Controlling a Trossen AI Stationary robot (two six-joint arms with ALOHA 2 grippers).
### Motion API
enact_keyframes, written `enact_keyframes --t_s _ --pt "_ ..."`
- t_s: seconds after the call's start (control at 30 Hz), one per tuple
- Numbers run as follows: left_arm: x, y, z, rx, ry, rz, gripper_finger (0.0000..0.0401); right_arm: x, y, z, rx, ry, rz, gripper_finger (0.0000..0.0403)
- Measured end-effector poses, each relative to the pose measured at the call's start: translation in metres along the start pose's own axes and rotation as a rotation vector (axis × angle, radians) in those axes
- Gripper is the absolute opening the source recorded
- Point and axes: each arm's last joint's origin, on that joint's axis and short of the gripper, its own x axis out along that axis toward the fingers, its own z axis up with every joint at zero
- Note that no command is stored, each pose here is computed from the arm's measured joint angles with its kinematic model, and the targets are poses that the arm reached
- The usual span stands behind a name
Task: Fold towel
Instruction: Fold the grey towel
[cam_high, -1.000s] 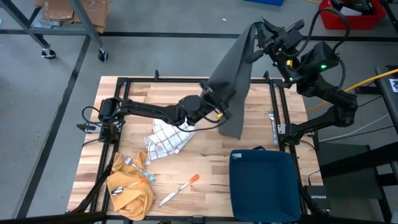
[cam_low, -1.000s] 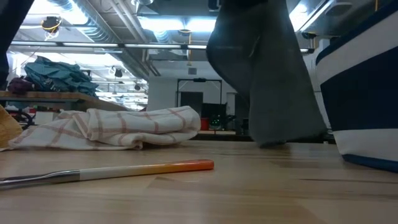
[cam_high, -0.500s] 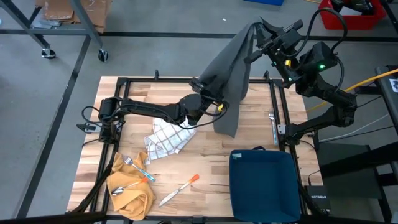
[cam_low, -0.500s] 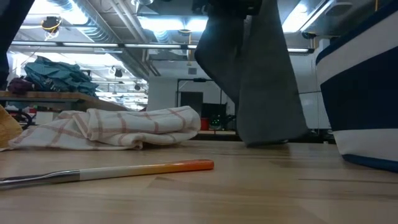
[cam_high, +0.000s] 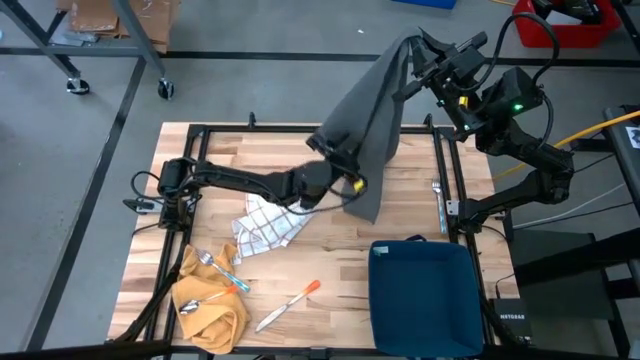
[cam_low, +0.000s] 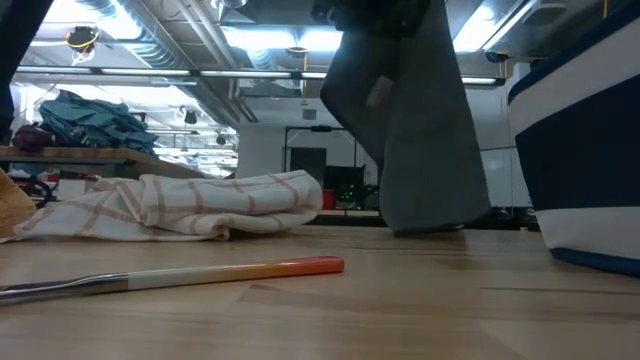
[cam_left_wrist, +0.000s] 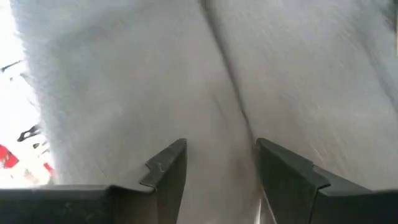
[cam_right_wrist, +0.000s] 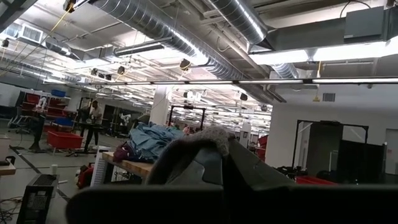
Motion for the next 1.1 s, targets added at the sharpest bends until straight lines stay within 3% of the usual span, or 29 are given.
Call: enact_keyframes --t_s 0.27,0.47,1.0,1.1 --pt "-0.010 -0.012 -0.022 0.253 0.133 -0.089 0.0182 0.000 0.000 0.000 -0.001 -0.001 -0.002 0.0001" --pt "-0.011 -0.013 -0.028 0.320 0.165 -0.133 0.0182 0.000 -0.001 0.001 0.004 -0.007 -0.006 0.0001" --pt "-0.001 -0.007 -0.030 0.565 0.160 -0.131 0.0182 0.000 -0.002 0.003 0.016 -0.027 -0.011 0.0001" --pt "0.001 -0.006 -0.031 0.551 0.164 -0.127 0.0182 0.000 -0.002 0.003 0.016 -0.028 -0.008 0.0001"
